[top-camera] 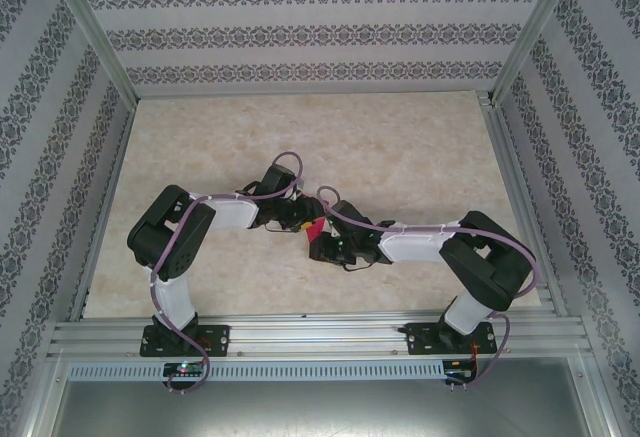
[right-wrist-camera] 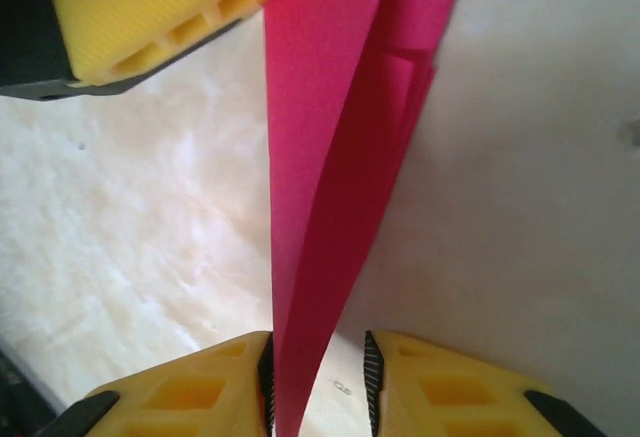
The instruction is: Fold a paper plane with a square sheet of paper (pick it up from the middle)
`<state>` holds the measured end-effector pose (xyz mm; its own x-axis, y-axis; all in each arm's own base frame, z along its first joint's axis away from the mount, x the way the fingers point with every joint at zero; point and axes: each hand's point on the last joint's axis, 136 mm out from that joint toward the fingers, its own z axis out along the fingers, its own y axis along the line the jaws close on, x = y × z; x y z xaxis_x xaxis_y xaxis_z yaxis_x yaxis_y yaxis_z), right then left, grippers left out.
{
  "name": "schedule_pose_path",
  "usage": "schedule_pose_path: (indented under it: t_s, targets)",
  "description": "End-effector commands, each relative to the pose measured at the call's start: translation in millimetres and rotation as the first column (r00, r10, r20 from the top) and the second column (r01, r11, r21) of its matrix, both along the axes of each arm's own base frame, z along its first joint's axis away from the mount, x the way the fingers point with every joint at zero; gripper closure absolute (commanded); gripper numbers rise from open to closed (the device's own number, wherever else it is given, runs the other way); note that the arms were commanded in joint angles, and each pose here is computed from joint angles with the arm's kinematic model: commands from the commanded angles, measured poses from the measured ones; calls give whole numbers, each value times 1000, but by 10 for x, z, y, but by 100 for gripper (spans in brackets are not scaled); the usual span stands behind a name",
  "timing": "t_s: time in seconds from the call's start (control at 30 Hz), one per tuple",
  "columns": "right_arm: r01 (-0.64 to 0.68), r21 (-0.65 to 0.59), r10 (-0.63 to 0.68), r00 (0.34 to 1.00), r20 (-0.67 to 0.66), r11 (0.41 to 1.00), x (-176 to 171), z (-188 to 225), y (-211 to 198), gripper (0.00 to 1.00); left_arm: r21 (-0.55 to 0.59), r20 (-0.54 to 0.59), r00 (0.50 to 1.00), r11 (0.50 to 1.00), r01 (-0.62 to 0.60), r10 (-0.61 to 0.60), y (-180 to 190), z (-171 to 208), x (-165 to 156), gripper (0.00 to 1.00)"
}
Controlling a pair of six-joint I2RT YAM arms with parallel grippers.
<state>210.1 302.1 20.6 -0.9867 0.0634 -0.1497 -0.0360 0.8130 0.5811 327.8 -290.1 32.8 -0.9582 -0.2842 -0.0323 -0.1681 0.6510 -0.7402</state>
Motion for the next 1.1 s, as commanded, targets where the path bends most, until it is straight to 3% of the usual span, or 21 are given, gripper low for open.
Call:
schedule_pose_path:
  t_s: [0.0, 0.2, 0.3, 0.43, 0.53, 0.67, 1.07]
  targets:
    - [-17, -196, 25, 999, 39, 980, -21, -51, -304, 73, 31, -53, 998, 999, -40, 41, 71, -102, -126, 55]
    - [-74, -287, 103, 991, 86, 955, -23, 39, -469, 75, 22, -60, 994, 995, -95, 97, 108, -116, -129, 55]
    - [-124, -251, 154, 983, 104, 960, -48, 130, -402, 72, 18, -55, 991, 993, -118, 119, 109, -107, -127, 55]
    - [-107, -162, 131, 980, 150, 981, -35, 306, -330, 66, 27, -45, 991, 992, -126, 127, 106, -98, -131, 55]
    - [-31, 7, 30, 984, 175, 999, 45, 479, -282, 62, 25, -40, 992, 992, -122, 123, 101, -90, -129, 55]
    - [40, 194, -73, 983, 170, 980, 144, 665, -197, 54, 29, -38, 993, 994, -109, 111, 101, -97, -142, 54]
    - [123, 213, -126, 992, 0, 969, 255, 245, -26, 70, 31, -37, 995, 996, -89, 90, 101, -114, -188, 55]
